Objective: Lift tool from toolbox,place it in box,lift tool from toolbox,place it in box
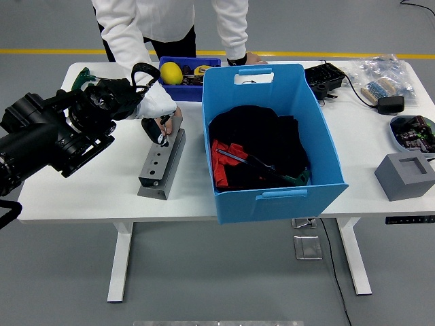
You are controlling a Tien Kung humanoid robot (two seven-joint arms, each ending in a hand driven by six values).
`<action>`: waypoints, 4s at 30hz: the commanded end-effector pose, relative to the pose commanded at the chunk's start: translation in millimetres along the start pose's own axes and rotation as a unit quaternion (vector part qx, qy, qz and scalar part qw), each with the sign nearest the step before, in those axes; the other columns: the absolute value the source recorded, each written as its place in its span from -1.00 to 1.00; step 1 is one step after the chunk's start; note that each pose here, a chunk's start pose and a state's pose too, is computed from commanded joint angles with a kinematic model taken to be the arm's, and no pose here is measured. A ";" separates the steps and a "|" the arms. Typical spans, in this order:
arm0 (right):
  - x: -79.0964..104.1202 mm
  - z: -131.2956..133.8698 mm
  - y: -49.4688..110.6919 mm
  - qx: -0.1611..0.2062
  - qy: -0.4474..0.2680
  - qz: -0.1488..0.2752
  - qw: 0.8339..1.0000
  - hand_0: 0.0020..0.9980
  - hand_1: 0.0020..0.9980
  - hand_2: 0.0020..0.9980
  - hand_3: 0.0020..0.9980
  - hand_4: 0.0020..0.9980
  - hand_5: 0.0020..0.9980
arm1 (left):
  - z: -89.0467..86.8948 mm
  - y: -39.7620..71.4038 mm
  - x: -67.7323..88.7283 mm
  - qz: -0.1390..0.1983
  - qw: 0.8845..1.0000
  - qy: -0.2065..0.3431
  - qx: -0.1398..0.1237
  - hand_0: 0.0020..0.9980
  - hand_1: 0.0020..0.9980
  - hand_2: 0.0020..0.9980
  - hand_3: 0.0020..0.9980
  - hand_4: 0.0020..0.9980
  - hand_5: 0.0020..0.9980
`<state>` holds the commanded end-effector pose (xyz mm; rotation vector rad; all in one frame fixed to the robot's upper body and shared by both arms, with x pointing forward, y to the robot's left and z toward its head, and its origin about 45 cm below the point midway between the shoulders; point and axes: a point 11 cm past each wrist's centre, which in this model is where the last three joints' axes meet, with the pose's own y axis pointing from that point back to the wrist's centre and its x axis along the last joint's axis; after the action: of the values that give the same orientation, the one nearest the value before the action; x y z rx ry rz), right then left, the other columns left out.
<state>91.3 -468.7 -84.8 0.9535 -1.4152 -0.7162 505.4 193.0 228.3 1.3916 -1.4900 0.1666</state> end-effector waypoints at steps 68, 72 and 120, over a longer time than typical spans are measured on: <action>-3.5 3.8 0.0 -0.004 -0.002 -0.002 1.000 0.23 0.21 0.36 0.10 0.62 0.27 | 4.5 8.6 9.5 0.163 0.979 0.109 -0.059 -0.76 -1.00 -0.96 -0.92 0.68 -0.20; -3.5 4.4 0.0 -0.004 -0.002 -0.003 1.000 0.23 0.21 0.36 0.10 0.62 0.27 | 2.6 10.6 12.8 0.168 0.977 0.118 -0.060 -0.77 -1.00 -0.97 -0.93 0.66 -0.20; -6.1 16.3 -0.4 -0.016 0.000 -0.006 1.000 0.23 0.21 0.36 0.11 0.62 0.27 | -12.8 50.7 63.2 0.258 0.927 0.260 -0.082 -0.85 -1.00 -1.00 -0.93 0.59 -0.25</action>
<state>74.8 -465.4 -89.4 0.9367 -1.3947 -0.7454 486.1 176.8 306.3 0.7130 -1.3415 0.6738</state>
